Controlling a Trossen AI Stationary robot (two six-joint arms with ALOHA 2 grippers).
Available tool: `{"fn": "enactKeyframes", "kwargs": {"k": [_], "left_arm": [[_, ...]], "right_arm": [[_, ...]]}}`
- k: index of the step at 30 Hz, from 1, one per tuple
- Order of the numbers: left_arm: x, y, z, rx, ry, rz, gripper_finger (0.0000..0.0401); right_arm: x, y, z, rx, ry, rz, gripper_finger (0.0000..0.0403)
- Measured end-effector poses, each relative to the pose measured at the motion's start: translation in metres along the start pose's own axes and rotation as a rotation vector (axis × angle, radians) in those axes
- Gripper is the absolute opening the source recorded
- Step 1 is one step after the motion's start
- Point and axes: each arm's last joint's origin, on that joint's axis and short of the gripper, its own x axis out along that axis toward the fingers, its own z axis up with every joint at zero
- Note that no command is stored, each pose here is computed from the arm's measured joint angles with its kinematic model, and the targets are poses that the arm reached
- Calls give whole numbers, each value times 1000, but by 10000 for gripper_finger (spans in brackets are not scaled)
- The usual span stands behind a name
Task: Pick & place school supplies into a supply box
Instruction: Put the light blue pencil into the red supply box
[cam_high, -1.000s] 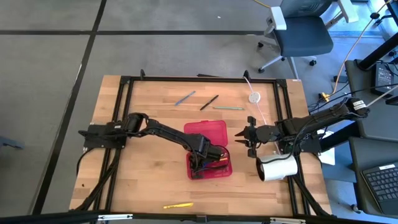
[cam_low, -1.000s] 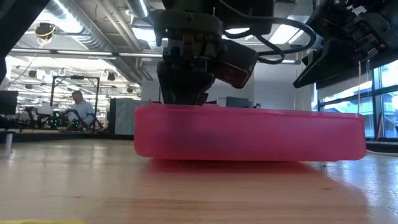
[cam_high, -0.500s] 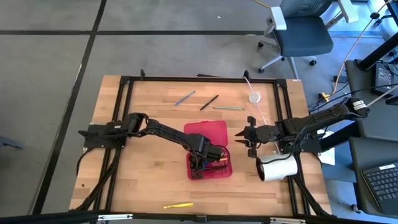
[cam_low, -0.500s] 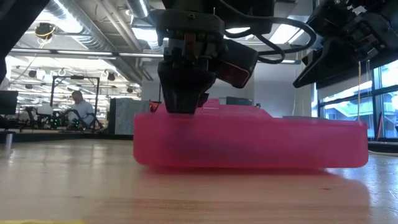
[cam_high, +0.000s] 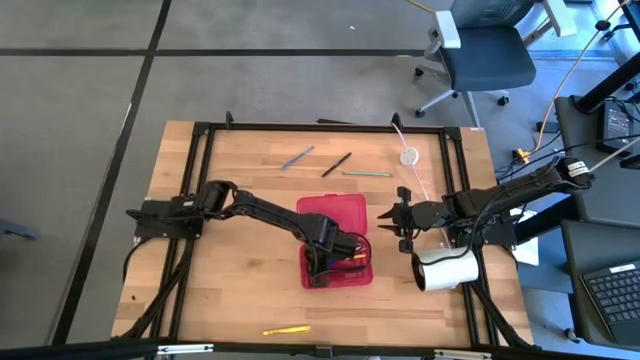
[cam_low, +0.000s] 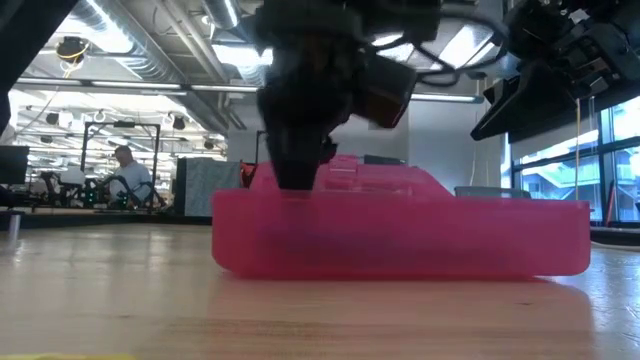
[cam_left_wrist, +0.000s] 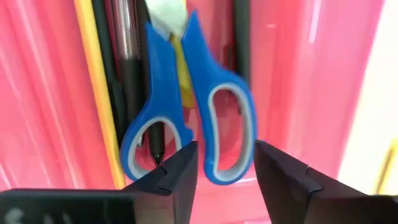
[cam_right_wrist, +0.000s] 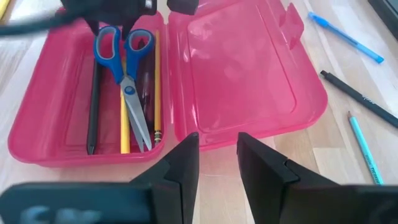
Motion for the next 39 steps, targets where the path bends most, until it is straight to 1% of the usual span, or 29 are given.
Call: {"fn": "enactKeyframes", "kwargs": {"k": [6, 10, 13, 15, 17, 20, 23, 25, 27, 28, 31, 35, 39], "left_arm": [[-18, -9, 4, 32, -52, -17, 176], [-25, -13, 1, 51, -29, -7, 180], [-36, -15, -6, 73, -24, 41, 177], [-48, -18, -13, 93, -40, 116, 175], [-64, -21, -20, 112, -87, 184, 174], [-91, -23, -32, 143, -191, 260, 174], [-110, -18, -45, 175, -321, 303, 176], [-118, -9, -54, 177, -418, 283, 177], [-123, 3, -67, 175, -503, 232, 178], [-125, 10, -75, 174, -547, 208, 178], [-124, 31, -97, 164, -678, 169, 175], [-115, 53, -127, 181, -885, 168, 173], [-99, 72, -152, 190, -1073, 167, 177]], "right_arm": [[0, 0, 0, -1, 1, 0, 114], [0, 0, -1, -4, 13, -2, 114], [0, -1, -3, 22, 24, -34, 114], [-1, -3, -3, 51, 20, -76, 114], [-3, -4, -3, 50, 14, -108, 114], [-6, -6, -1, 9, -9, -140, 114], [-10, -7, 1, -33, -33, -152, 114], [-12, -8, 3, -70, -48, -152, 114], [-12, -8, 3, -112, -49, -152, 114], [-12, -8, 4, -104, -51, -152, 114], [-12, -9, 4, 29, -63, -170, 114], [-11, -17, 3, 130, -53, -155, 114], [-12, -35, 11, 241, -7, -142, 114]]}}
